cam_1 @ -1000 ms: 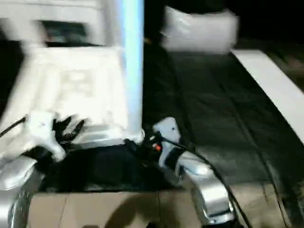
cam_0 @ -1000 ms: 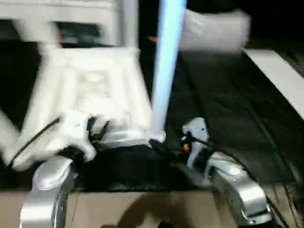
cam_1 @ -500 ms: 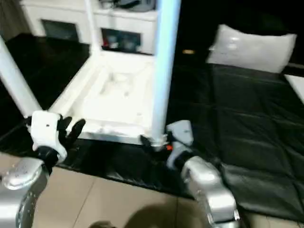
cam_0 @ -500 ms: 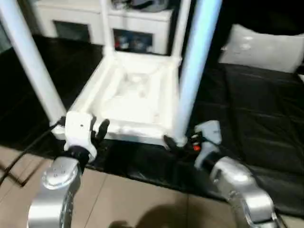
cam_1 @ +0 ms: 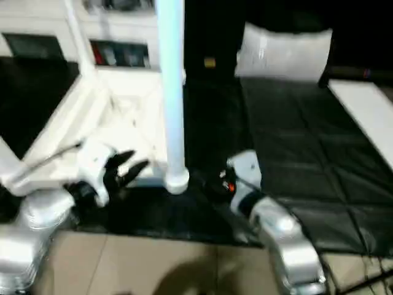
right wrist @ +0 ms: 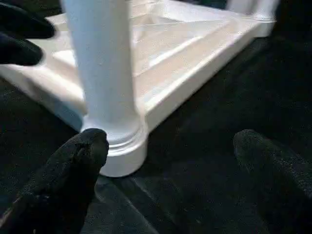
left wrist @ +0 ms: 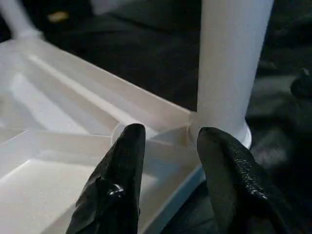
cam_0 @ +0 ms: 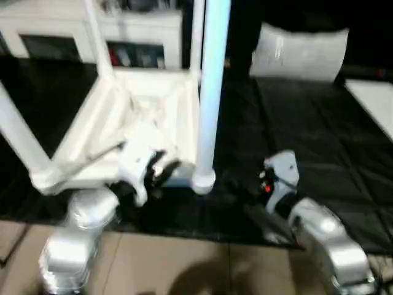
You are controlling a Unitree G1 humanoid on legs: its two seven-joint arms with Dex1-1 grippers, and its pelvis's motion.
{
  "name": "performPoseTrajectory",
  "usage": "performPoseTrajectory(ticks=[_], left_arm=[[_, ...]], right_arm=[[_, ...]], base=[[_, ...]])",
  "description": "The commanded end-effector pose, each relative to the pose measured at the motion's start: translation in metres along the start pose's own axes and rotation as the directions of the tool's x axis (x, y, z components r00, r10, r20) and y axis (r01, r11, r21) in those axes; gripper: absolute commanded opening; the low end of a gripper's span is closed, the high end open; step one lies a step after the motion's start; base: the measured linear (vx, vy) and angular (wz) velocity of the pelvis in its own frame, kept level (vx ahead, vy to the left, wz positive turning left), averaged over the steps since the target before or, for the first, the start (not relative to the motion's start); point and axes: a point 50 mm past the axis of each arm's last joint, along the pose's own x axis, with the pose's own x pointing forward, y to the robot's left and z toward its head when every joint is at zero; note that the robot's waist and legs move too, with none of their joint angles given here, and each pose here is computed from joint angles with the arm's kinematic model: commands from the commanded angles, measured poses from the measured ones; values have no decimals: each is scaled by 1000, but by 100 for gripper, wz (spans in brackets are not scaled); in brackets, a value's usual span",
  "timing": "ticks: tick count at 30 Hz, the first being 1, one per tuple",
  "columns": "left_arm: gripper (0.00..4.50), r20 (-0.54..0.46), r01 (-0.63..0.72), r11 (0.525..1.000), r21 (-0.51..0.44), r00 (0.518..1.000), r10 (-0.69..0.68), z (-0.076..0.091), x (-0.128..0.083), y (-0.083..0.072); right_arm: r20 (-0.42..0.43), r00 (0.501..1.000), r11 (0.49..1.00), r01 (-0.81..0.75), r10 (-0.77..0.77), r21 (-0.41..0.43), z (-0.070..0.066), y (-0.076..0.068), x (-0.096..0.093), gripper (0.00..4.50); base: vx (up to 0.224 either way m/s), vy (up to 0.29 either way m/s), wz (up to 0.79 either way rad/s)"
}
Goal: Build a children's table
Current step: Rotate leg to tighten
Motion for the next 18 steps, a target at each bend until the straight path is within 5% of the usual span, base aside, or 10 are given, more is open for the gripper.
performPoseTrajectory(ticks=[1,9,18], left_arm=[[230,-37,135,991,24,990,-134,-2,5,-1],[272,-200,400,916,33,900,-387,-12,12,18],[190,-219,404,907,121,902,-373,-9,33,36]], right_arm=[[4,997,997,-71,71,-28,4,0,1,450],[-40,978,976,-207,204,-72,5,-8,-5,450],[-49,969,967,-247,244,-68,5,-7,-4,450]], base=[[0,0,0],[6,2,0],[0,0,0]])
